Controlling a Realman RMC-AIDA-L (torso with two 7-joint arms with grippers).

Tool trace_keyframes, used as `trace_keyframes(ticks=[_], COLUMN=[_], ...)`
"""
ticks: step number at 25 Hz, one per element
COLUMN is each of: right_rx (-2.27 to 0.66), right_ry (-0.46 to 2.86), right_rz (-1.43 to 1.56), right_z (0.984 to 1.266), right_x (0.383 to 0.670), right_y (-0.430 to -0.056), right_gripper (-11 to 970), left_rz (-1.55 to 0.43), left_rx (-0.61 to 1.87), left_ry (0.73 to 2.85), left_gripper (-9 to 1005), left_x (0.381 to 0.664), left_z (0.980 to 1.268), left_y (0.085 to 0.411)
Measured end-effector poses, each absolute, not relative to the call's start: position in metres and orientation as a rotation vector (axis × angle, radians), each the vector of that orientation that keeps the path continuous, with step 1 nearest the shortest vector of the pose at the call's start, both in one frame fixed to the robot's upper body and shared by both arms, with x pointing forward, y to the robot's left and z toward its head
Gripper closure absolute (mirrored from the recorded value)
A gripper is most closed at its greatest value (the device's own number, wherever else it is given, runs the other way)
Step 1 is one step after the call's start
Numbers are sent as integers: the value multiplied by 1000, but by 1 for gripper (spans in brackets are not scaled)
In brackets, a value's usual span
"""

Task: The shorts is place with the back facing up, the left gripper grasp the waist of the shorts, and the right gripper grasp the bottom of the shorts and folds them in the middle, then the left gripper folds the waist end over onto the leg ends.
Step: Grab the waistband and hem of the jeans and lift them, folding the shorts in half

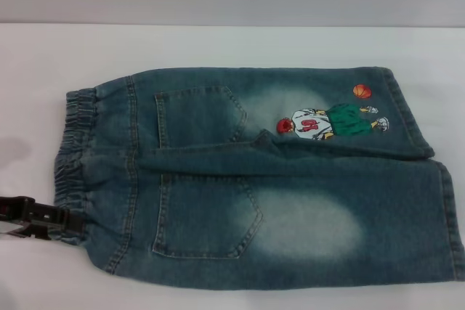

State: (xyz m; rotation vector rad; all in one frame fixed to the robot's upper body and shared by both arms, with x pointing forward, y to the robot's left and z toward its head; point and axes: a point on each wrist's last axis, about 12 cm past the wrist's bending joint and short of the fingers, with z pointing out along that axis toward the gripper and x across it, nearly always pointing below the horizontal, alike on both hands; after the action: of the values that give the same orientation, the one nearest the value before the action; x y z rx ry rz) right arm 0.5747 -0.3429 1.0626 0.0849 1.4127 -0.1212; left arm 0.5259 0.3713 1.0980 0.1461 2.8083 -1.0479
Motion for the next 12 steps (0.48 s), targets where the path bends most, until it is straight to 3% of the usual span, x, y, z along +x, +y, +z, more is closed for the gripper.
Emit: trace_keyframes(ticks=[9, 12], right_rx=[86, 87], right_ry=[1414, 1414], right_rz=[-123, -123], right_z=[1062, 1062], right_x=[574, 574], right_y=[-344, -344], right_gripper=[369, 369], left_rz=[-1041, -1035], left_rx=[161, 182], left_ry=[2795, 2791], left_gripper=[226, 343], left_x=[527, 529], left_z=[1099, 1099], left_y=[370, 369])
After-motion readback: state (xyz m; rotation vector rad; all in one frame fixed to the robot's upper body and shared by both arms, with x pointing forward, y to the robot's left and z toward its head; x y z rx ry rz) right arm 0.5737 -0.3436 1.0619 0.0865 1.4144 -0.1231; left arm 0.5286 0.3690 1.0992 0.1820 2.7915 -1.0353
